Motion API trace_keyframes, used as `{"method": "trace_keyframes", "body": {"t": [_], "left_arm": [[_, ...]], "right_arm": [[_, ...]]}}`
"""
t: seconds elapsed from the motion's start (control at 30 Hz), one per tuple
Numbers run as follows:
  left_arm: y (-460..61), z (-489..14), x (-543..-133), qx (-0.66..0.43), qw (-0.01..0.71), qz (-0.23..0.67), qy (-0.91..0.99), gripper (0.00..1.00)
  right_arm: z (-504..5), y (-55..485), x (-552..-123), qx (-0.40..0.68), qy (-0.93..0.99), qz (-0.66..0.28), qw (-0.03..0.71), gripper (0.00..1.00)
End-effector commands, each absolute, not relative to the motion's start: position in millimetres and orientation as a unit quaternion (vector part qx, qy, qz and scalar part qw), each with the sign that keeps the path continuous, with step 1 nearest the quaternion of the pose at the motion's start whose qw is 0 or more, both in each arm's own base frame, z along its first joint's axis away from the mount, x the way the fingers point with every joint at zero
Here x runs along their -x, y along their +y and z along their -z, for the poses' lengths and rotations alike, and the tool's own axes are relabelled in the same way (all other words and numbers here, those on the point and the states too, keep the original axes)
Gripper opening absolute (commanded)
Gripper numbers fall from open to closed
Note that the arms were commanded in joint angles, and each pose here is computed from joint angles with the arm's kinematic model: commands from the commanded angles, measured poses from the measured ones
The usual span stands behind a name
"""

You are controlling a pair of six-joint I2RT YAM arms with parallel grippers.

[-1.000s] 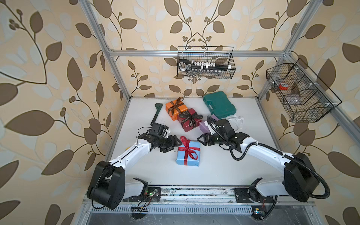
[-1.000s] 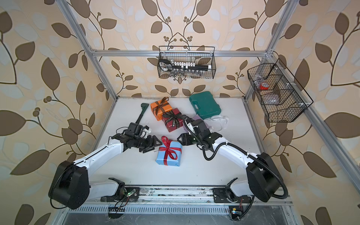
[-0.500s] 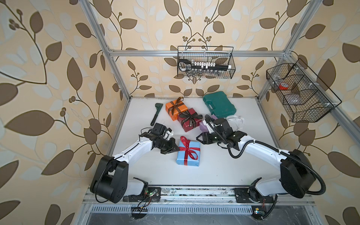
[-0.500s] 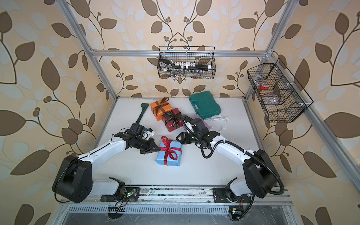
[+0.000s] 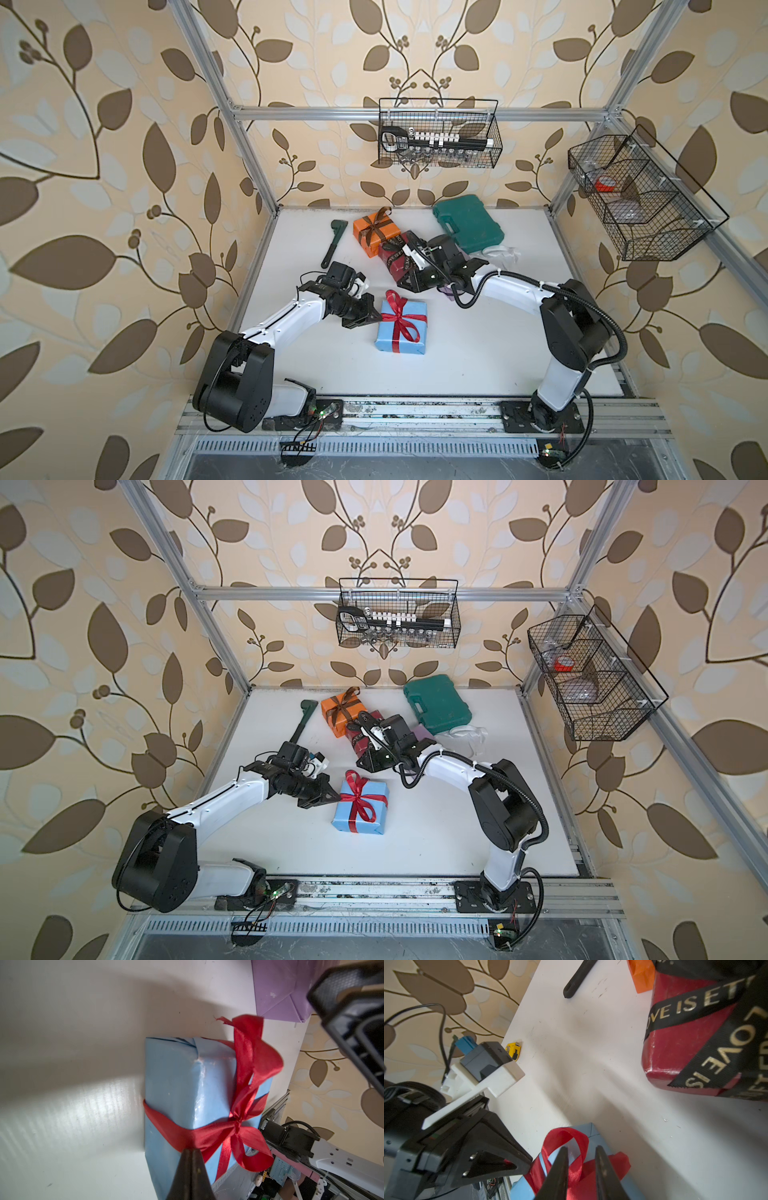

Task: Untie the ribbon bows on the gift boxes
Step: Untie the ribbon from the gift box.

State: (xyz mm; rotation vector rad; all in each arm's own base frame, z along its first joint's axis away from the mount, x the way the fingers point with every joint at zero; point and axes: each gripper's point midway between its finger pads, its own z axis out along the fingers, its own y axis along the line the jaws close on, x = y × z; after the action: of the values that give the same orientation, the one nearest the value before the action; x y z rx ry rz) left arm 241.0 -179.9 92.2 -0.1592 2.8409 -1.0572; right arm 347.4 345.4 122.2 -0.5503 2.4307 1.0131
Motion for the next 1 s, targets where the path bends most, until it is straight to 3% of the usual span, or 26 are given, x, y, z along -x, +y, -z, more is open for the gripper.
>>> {"method": "trace_keyframes", "body": {"t": [0.0,0.2,0.5,0.77,0.97], "left_arm": [[-155.8,-86.0,-252.1,0.060,0.079,0.274,0.956,0.00],[-151.8,-97.3,-277.7,0.066,0.115,0.274,0.952,0.00],[-164.7,-86.2,-285.3,0.060,0.080,0.295,0.950,0.00],[-161.4,-82.5,-275.8,0.066,0.077,0.292,0.951,0.00],[-164.3,-81.3,-274.3,0.070,0.073,0.303,0.948,0.00]], "right_arm": [[-115.3,351.5,-343.6,0.224,0.880,-0.362,0.209,0.24],[-112.7,342.7,-338.3,0.225,0.885,-0.349,0.213,0.24],[-99.5,328.9,-337.3,0.213,0.894,-0.326,0.220,0.28],[-102.6,316.6,-354.3,0.189,0.905,-0.295,0.240,0.39],[-108.4,313.7,-337.4,0.183,0.903,-0.320,0.221,0.58]]}}
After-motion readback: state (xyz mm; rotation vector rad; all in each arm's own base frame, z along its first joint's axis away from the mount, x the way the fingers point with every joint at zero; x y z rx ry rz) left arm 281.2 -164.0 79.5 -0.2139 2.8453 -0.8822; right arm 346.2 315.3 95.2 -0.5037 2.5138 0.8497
